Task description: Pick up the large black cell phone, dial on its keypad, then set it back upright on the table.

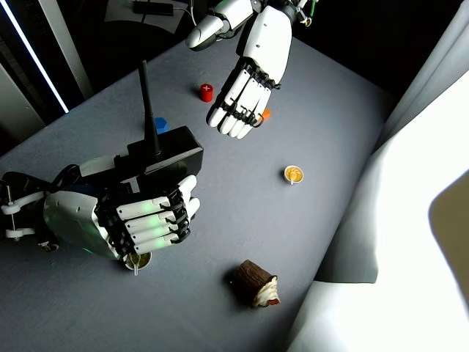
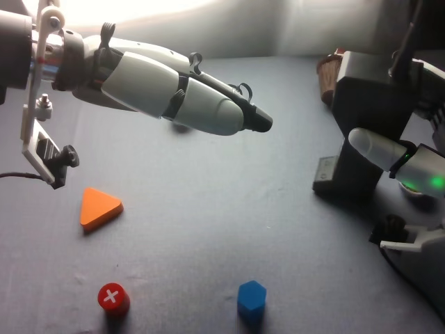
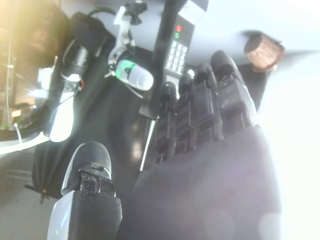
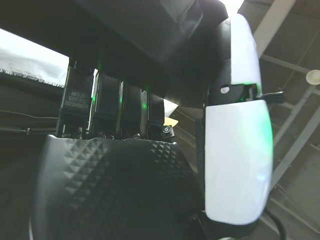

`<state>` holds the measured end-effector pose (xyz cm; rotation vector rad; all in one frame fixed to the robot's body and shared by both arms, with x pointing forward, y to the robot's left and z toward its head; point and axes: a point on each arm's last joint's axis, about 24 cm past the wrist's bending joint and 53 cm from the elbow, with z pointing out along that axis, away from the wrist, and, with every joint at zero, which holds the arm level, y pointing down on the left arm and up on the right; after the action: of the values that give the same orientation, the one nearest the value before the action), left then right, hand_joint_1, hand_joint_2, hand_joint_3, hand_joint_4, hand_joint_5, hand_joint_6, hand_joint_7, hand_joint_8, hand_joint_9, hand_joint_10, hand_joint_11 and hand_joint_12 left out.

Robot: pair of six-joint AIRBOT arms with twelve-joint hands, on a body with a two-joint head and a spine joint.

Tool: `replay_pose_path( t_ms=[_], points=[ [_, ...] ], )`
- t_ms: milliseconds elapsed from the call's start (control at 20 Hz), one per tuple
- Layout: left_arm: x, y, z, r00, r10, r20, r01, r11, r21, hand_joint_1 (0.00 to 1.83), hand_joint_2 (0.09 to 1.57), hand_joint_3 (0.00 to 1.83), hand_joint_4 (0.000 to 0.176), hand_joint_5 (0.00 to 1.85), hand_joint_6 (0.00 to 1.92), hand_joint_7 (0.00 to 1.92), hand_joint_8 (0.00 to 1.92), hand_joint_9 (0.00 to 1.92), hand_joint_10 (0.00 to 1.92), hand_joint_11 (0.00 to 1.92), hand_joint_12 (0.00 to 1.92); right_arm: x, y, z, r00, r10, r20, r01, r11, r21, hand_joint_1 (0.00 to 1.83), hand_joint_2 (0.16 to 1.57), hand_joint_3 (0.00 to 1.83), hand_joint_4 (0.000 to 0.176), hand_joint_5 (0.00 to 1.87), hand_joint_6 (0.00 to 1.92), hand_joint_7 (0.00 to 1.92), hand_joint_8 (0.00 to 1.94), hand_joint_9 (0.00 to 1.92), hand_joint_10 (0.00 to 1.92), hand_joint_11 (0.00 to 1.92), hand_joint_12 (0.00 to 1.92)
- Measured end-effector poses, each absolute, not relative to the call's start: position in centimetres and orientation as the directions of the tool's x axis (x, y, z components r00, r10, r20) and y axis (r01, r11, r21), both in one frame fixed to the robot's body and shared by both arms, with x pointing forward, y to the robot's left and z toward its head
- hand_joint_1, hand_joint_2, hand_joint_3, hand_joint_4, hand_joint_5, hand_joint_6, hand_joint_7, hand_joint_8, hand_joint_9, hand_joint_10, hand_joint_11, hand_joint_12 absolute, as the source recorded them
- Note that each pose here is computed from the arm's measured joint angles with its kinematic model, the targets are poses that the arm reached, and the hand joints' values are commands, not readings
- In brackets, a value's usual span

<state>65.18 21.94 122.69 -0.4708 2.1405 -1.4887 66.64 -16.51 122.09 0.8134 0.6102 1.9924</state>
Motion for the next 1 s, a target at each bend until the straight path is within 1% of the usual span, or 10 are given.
replay_pose_path(
  t_ms=[50,100,150,200,400,500,600,650,750,1000],
  points=[
    [65.1,21.9,122.7,-0.823,-0.533,-0.194,-0.004,0.348,-0.938,0.05,1.22,0.00,0.000,0.22,0.00,0.16,0.00,0.13,0.00,0.00,0.32,66.7,-16.5,122.1,-0.403,0.861,0.310,-0.540,-0.497,0.679,1.11,1.19,0.00,0.000,0.63,0.65,0.80,0.08,0.75,0.36,0.52,1.20],
    [65.0,21.8,122.6,-0.824,-0.531,-0.197,-0.002,0.350,-0.937,0.06,1.21,0.00,0.000,0.24,0.01,0.16,0.00,0.14,0.00,0.00,0.33,66.6,-16.5,122.0,-0.403,0.861,0.309,-0.539,-0.496,0.680,1.11,1.18,0.00,0.000,0.70,0.28,0.80,0.04,0.75,0.29,0.50,1.18],
    [64.9,21.8,122.6,-0.825,-0.529,-0.197,-0.002,0.351,-0.936,0.07,1.21,0.00,0.000,0.24,0.01,0.16,0.00,0.14,0.00,0.00,0.33,66.6,-16.5,122.0,-0.404,0.861,0.308,-0.539,-0.496,0.681,1.11,1.17,0.00,0.000,0.73,0.12,0.77,0.01,0.75,0.24,0.49,1.18],
    [64.9,21.6,122.6,-0.827,-0.526,-0.199,0.001,0.352,-0.936,0.07,1.21,0.00,0.000,0.24,0.01,0.16,0.00,0.14,0.00,0.00,0.33,66.6,-16.5,122.0,-0.405,0.861,0.307,-0.539,-0.497,0.680,1.10,1.16,0.00,0.000,0.74,0.05,0.75,0.00,0.75,0.19,0.47,1.15],
    [64.3,21.0,122.6,-0.837,-0.511,-0.198,0.005,0.354,-0.935,0.05,1.22,0.00,0.000,0.23,0.00,0.16,0.00,0.14,0.00,0.00,0.34,66.6,-16.5,122.0,-0.405,0.861,0.307,-0.539,-0.497,0.680,1.06,1.14,0.00,0.000,0.69,0.00,0.64,0.00,0.66,0.06,0.31,1.20],
    [64.2,20.9,122.5,-0.839,-0.506,-0.200,0.007,0.358,-0.934,0.03,1.22,0.00,0.000,0.23,0.00,0.14,0.00,0.14,0.00,0.00,0.33,66.6,-16.5,122.0,-0.405,0.861,0.308,-0.539,-0.497,0.680,1.05,1.09,0.00,0.000,0.65,0.00,0.60,0.00,0.59,0.01,0.18,1.22],
    [64.2,20.8,122.4,-0.840,-0.503,-0.205,0.009,0.364,-0.931,0.05,1.22,0.00,0.000,0.24,0.00,0.15,0.00,0.13,0.00,0.00,0.34,66.6,-16.5,122.0,-0.405,0.861,0.308,-0.539,-0.497,0.680,1.01,1.05,0.00,0.000,0.56,0.00,0.50,0.00,0.49,0.00,0.06,1.17],
    [64.1,20.7,122.3,-0.841,-0.501,-0.206,0.010,0.366,-0.931,0.05,1.22,0.00,0.000,0.23,0.00,0.14,0.00,0.13,0.00,0.00,0.34,66.6,-16.5,122.0,-0.405,0.861,0.307,-0.539,-0.496,0.681,0.95,1.08,0.00,0.000,0.48,0.00,0.43,0.00,0.41,0.00,0.01,1.08],
    [63.9,20.5,122.2,-0.846,-0.492,-0.207,0.012,0.370,-0.929,0.05,1.22,0.00,0.000,0.23,0.00,0.14,0.00,0.13,0.00,0.00,0.33,66.7,-16.5,121.9,-0.403,0.864,0.301,-0.537,-0.490,0.687,0.88,1.09,0.00,0.000,0.44,0.00,0.40,0.00,0.38,0.00,0.00,0.97],
    [63.9,20.5,122.2,-0.845,-0.494,-0.207,0.010,0.371,-0.928,0.04,1.22,0.00,0.000,0.23,0.00,0.14,0.00,0.12,0.00,0.00,0.30,66.7,-16.7,121.9,-0.399,0.865,0.304,-0.541,-0.490,0.684,0.63,1.09,0.00,0.000,0.26,0.00,0.24,0.00,0.20,0.00,0.00,0.42]
  ],
)
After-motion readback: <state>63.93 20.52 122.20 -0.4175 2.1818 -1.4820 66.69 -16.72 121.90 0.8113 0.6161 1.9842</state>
